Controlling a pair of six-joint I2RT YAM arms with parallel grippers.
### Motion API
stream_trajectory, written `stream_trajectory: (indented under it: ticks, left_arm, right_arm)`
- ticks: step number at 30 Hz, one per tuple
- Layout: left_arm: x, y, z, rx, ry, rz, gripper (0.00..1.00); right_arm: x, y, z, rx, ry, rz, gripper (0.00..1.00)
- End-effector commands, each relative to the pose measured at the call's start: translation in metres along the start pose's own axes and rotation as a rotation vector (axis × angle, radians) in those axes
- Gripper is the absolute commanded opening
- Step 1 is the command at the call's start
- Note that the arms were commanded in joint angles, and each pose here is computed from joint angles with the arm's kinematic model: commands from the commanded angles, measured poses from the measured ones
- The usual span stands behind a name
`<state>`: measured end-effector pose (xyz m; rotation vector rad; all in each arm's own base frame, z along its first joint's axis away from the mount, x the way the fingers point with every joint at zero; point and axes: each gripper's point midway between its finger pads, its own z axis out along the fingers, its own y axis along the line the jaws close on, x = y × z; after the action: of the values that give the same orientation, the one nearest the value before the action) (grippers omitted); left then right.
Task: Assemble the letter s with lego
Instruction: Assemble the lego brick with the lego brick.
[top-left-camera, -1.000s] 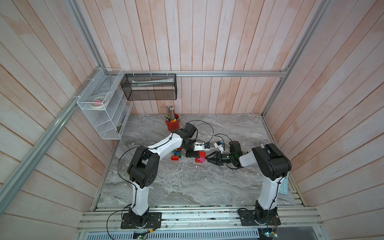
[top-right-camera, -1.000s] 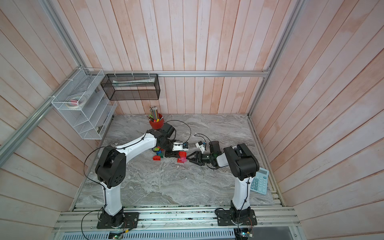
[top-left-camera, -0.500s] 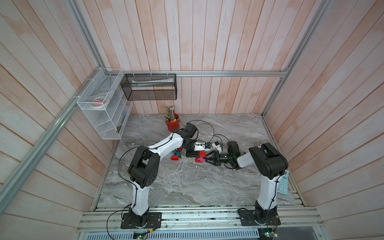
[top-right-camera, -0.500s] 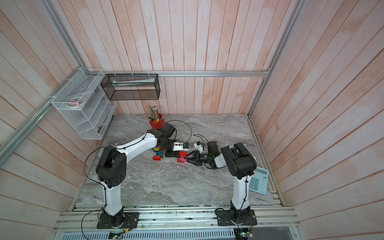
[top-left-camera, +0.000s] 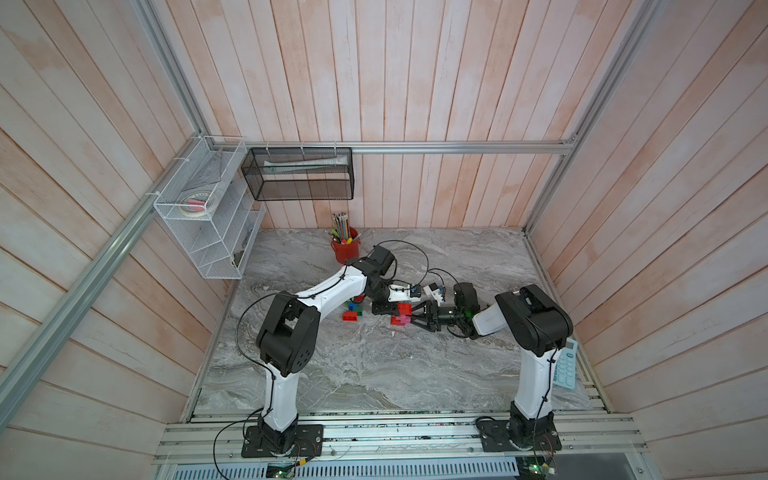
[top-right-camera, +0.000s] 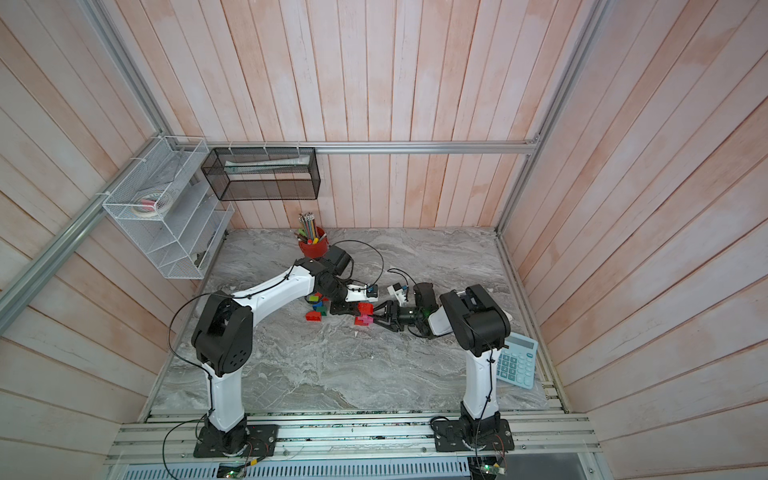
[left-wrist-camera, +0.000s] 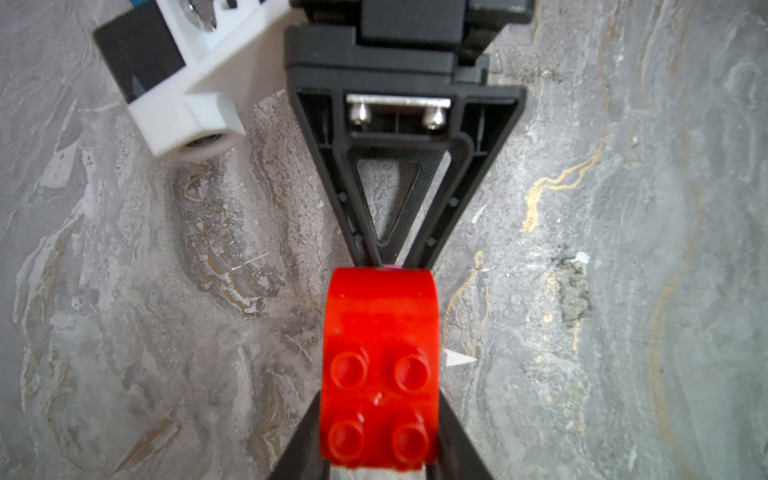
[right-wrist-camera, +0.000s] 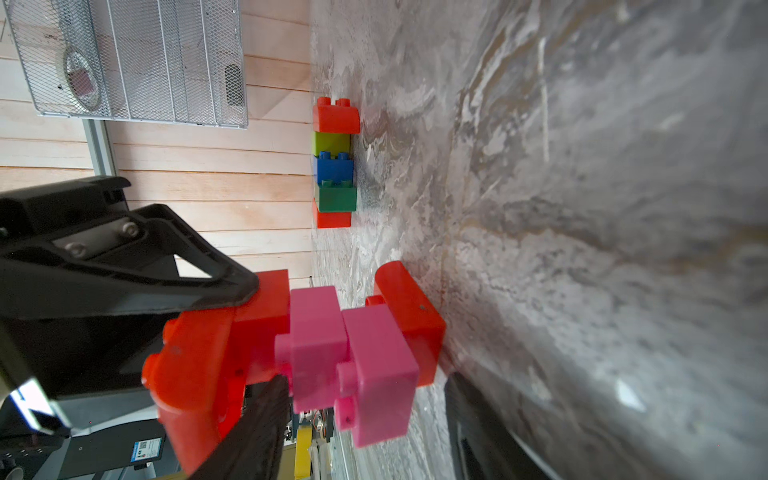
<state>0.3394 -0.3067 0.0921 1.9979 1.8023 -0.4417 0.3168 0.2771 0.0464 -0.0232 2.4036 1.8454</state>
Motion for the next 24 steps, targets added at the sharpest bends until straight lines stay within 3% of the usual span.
stream_trajectory:
  ticks: [1,10,24]
  left_arm:
    - [0.022,0.000,0.019,0.013,0.093,-0.019,0.34]
    - [0.018,0.002,0.016,0.005,0.079,-0.019,0.37]
    - [0.012,0.006,0.011,-0.021,0.061,-0.011,0.43]
  right_arm:
    - [-0.003,-0.003,0.006,0.001,-0.004,-0.004,0.62]
    - [0.000,-0.015,0.007,0.041,0.001,0.026,0.55]
    - [0.006,-0.027,0.006,0.100,0.018,0.021,0.52]
